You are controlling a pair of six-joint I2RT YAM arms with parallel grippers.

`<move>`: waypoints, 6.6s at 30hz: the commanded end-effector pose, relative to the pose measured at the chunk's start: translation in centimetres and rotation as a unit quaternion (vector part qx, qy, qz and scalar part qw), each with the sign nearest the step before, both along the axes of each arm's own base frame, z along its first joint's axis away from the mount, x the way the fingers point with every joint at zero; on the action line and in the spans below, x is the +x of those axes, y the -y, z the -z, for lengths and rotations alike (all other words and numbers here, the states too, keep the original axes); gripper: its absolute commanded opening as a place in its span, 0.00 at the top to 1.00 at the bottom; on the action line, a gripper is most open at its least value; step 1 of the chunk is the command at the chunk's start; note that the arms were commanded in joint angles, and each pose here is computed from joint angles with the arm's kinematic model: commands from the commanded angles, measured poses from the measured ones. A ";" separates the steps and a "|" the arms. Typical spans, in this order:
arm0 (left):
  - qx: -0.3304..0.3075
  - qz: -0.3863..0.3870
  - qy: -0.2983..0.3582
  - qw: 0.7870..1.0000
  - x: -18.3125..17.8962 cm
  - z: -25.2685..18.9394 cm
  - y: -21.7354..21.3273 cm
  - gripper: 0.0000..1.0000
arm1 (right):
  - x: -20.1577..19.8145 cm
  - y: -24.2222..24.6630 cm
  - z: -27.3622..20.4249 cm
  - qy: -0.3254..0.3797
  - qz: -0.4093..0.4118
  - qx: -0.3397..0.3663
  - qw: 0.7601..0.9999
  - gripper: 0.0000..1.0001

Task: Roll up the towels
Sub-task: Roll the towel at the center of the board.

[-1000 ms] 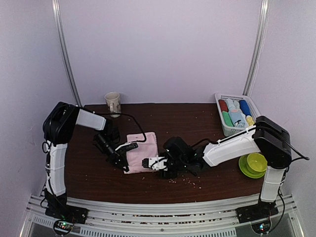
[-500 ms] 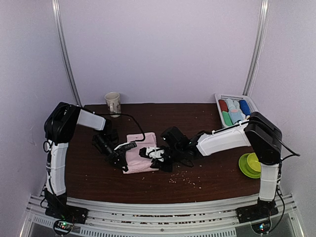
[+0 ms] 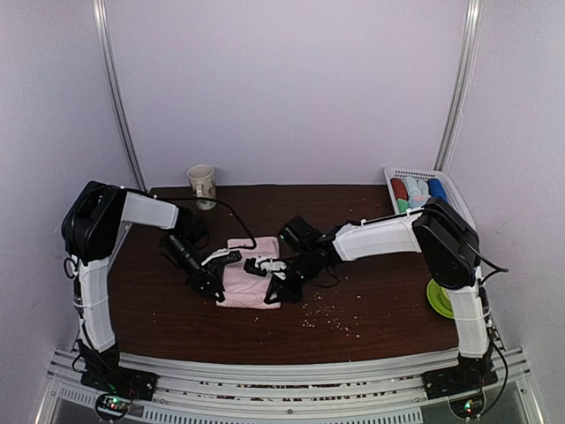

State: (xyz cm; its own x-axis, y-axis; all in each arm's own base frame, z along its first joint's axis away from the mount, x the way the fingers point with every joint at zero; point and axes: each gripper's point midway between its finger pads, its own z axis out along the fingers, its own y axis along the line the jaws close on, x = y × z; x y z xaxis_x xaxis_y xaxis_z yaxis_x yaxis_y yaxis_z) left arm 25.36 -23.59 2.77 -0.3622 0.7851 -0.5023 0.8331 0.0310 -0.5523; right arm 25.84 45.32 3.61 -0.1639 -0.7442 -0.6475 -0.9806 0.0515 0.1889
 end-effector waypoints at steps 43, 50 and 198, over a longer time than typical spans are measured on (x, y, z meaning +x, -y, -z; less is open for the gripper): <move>0.008 0.094 0.638 0.764 -1.2 -5.0 1.7 0.46 | 2.0 4.0 5.1 -0.263 0.126 -0.075 0.954 1.00; 0.029 0.109 0.644 0.757 -0.9 -3.6 2.1 0.46 | 2.0 4.1 5.2 -0.266 0.126 -0.075 0.953 1.00; 0.000 0.080 0.655 0.751 0.1 -5.5 -1.0 0.50 | -3.0 2.3 6.1 -0.089 -0.017 -0.152 0.984 1.00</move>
State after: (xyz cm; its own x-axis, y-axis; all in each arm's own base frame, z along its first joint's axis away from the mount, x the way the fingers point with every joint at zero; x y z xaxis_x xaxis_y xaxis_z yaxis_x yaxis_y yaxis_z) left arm 24.00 -21.55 6.74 0.4746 0.7782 -0.4113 0.7767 -0.1504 0.6116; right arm 27.39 46.60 3.03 -0.1062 -0.8159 -0.5683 -0.9932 0.0598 0.0997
